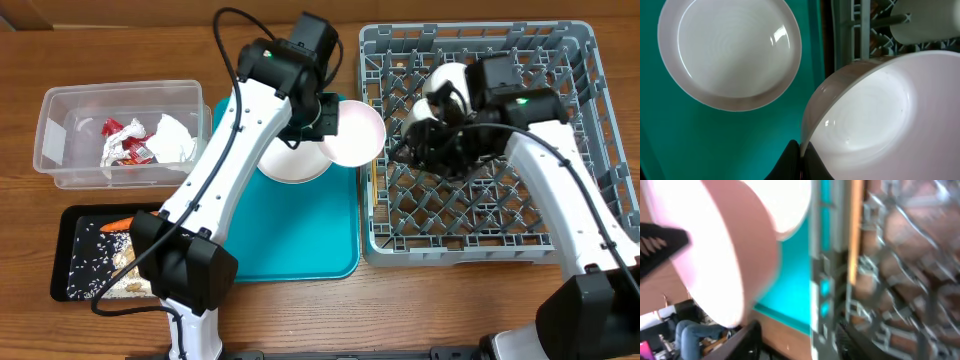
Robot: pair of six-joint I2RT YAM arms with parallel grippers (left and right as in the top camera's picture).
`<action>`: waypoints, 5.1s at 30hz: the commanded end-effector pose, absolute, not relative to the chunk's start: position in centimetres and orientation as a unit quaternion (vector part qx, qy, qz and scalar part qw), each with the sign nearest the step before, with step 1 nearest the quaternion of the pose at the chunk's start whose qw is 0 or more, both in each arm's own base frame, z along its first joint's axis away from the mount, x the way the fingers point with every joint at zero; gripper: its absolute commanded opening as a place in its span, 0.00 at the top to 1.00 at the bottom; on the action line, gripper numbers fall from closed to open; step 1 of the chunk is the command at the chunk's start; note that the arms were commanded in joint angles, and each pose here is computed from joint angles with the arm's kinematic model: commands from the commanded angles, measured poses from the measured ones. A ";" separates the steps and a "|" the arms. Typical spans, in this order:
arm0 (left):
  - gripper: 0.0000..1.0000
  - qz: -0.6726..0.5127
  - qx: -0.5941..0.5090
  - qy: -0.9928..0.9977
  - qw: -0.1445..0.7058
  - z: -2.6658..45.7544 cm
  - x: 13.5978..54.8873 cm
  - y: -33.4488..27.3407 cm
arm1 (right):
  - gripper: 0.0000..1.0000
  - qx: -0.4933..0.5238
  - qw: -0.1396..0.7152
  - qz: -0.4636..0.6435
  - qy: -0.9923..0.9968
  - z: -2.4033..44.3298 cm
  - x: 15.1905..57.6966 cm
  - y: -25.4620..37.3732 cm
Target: Sort waste into correct bins and load items into the dishwasher
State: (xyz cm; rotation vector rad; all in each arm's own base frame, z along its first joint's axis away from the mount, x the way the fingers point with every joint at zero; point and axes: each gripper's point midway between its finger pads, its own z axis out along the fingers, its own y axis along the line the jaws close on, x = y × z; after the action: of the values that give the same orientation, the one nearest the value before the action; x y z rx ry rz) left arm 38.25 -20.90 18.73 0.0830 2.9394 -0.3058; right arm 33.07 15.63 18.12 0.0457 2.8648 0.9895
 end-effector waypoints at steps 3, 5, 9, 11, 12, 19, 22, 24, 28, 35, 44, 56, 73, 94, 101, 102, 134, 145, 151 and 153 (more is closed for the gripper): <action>0.96 -0.106 0.043 0.990 0.085 19.1 37.5 -21.3 | 0.57 -0.004 0.105 0.307 0.946 18.3 35.0 16.4; 0.96 -0.103 0.047 0.990 0.078 19.0 37.1 -21.2 | 0.58 0.000 0.124 0.285 0.951 18.1 35.8 16.1; 0.96 -0.102 0.048 0.991 0.075 19.0 36.9 -21.2 | 0.60 -0.008 0.140 0.276 0.951 18.1 36.3 16.7; 0.96 -0.102 0.048 0.991 0.076 19.0 36.9 -21.2 | 0.60 -0.007 0.139 0.279 0.950 18.2 36.3 17.2; 0.96 -0.102 0.048 0.991 0.076 19.0 37.0 -21.2 | 0.60 -0.009 0.140 0.280 0.950 18.3 36.2 17.5; 0.96 -0.075 0.045 0.992 0.087 18.7 37.4 -20.4 | 0.58 -0.035 0.137 0.285 0.948 18.4 35.5 19.4; 0.96 -0.050 0.042 0.994 0.091 18.2 37.6 -19.5 | 0.58 -0.037 0.143 0.287 0.946 18.5 35.7 19.5; 0.96 -0.045 0.042 0.994 0.088 17.9 37.5 -19.3 | 0.57 -0.037 0.148 0.289 0.945 18.6 35.9 19.6; 0.96 -0.041 0.041 0.995 0.082 17.5 37.4 -19.2 | 0.54 -0.030 0.154 0.293 0.943 18.9 36.3 19.7; 0.96 -0.060 0.043 0.994 0.076 17.4 37.2 -19.9 | 0.62 -0.024 0.151 0.292 0.944 18.8 36.3 19.6; 0.96 -0.101 0.050 0.992 0.063 17.6 36.8 -21.3 | 0.66 -0.016 0.134 0.277 0.951 17.1 35.6 19.1; 0.86 -0.101 0.052 0.992 0.062 17.6 36.7 -21.3 | 0.95 -0.014 0.125 0.274 0.953 16.9 35.2 19.0; 0.33 -0.355 0.148 0.917 0.106 25.4 38.4 -22.6 | 0.96 0.046 0.190 0.262 0.945 19.7 39.0 13.6; 0.00 -0.254 0.066 0.960 0.098 22.9 39.9 -14.9 | 0.96 0.246 0.317 -0.485 0.777 34.9 32.2 -14.4; 0.00 -0.254 0.067 0.960 0.101 23.0 40.1 -14.9 | 0.96 0.225 0.302 -0.489 0.787 34.3 32.6 -14.3; 0.00 -0.254 0.067 0.960 0.101 23.0 40.1 -14.9 | 0.96 0.224 0.301 -0.489 0.787 34.1 32.6 -14.3; 0.00 -0.254 0.067 0.960 0.101 23.0 40.1 -14.9 | 0.96 0.015 0.227 -0.557 0.798 21.9 32.7 -6.8; 0.00 -0.254 0.067 0.960 0.101 23.0 40.1 -14.9 | 0.96 -0.072 0.173 -0.547 0.816 20.7 32.7 -6.0; 0.00 -0.254 0.067 0.960 0.101 23.0 40.1 -14.9 | 0.96 -0.106 0.156 -0.547 0.815 20.5 32.6 -5.4; 0.00 -0.254 0.067 0.960 0.101 23.0 40.1 -14.9 | 0.96 -0.112 0.153 -0.528 0.828 19.8 32.6 -5.1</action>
State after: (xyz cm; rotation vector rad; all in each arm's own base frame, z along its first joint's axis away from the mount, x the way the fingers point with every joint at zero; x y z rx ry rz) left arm 40.15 -14.80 21.08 0.1433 2.8941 -0.7662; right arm 32.57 -5.44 20.45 -0.2691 2.3375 -1.5456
